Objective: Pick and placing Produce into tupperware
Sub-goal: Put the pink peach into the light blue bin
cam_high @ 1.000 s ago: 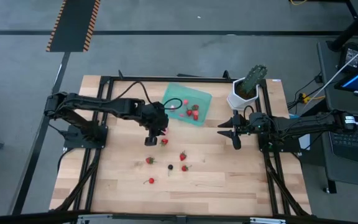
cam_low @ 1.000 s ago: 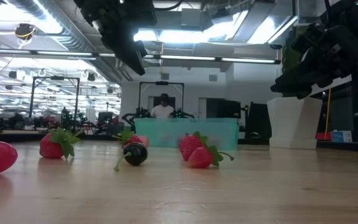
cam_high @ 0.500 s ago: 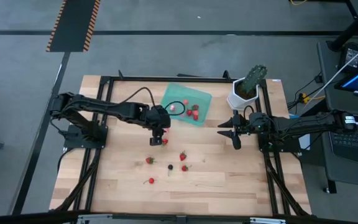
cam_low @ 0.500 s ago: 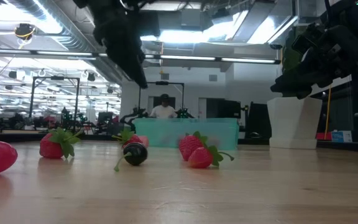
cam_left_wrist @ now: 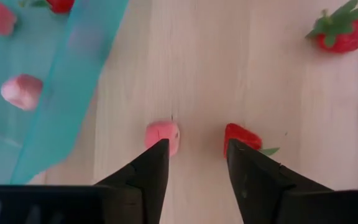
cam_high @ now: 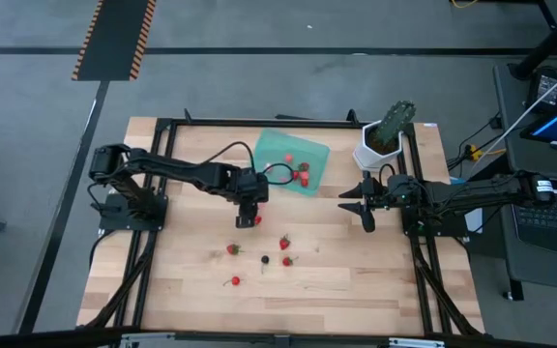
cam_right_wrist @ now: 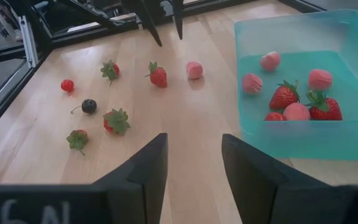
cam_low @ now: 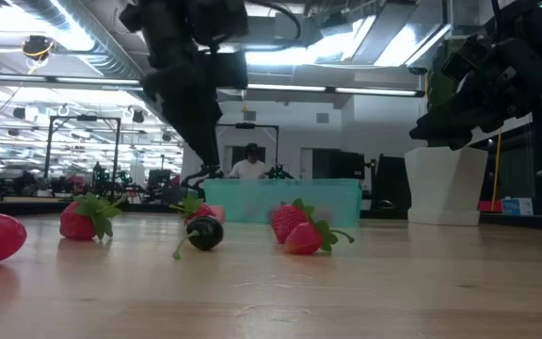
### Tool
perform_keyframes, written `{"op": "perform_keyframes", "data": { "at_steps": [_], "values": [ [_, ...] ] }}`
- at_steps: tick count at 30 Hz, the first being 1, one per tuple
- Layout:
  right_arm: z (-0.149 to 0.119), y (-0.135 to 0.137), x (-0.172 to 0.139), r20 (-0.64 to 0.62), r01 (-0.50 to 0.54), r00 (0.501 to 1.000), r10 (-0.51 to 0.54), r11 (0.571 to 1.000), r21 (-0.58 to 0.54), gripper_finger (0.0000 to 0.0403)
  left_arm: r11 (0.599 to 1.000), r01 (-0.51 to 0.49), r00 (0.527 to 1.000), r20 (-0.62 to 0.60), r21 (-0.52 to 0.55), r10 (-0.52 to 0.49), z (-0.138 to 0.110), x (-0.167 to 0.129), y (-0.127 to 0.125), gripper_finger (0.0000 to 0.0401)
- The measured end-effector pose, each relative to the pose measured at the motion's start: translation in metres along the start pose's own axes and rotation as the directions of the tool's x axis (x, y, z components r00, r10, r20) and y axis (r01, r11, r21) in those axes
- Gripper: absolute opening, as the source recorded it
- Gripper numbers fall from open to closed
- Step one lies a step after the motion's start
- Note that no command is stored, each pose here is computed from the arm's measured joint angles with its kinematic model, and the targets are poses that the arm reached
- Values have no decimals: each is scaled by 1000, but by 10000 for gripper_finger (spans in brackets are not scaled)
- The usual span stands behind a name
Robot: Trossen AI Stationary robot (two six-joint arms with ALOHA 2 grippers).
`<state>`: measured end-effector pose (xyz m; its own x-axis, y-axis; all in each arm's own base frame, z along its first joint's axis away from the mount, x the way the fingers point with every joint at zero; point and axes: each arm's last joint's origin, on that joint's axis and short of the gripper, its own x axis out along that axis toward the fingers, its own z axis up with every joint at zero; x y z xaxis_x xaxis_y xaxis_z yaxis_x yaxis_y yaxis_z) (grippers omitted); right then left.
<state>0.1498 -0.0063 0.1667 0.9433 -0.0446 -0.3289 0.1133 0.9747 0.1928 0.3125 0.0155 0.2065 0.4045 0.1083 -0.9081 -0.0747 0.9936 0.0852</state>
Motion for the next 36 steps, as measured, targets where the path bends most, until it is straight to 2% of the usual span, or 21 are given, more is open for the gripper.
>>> {"op": "perform_keyframes", "data": {
  "at_steps": [13,21,36],
  "values": [
    [0,0,0,0,0,1000,0,1000,0,154,1000,-12,995,-100,-18,10,-4,33,7,154],
    [0,0,0,0,0,1000,0,1000,0,154,999,-22,999,-47,-39,20,1,35,14,146],
    [0,0,0,0,0,1000,0,1000,1,154,998,-6,999,-48,-58,3,1,36,19,143]
  ]
}}
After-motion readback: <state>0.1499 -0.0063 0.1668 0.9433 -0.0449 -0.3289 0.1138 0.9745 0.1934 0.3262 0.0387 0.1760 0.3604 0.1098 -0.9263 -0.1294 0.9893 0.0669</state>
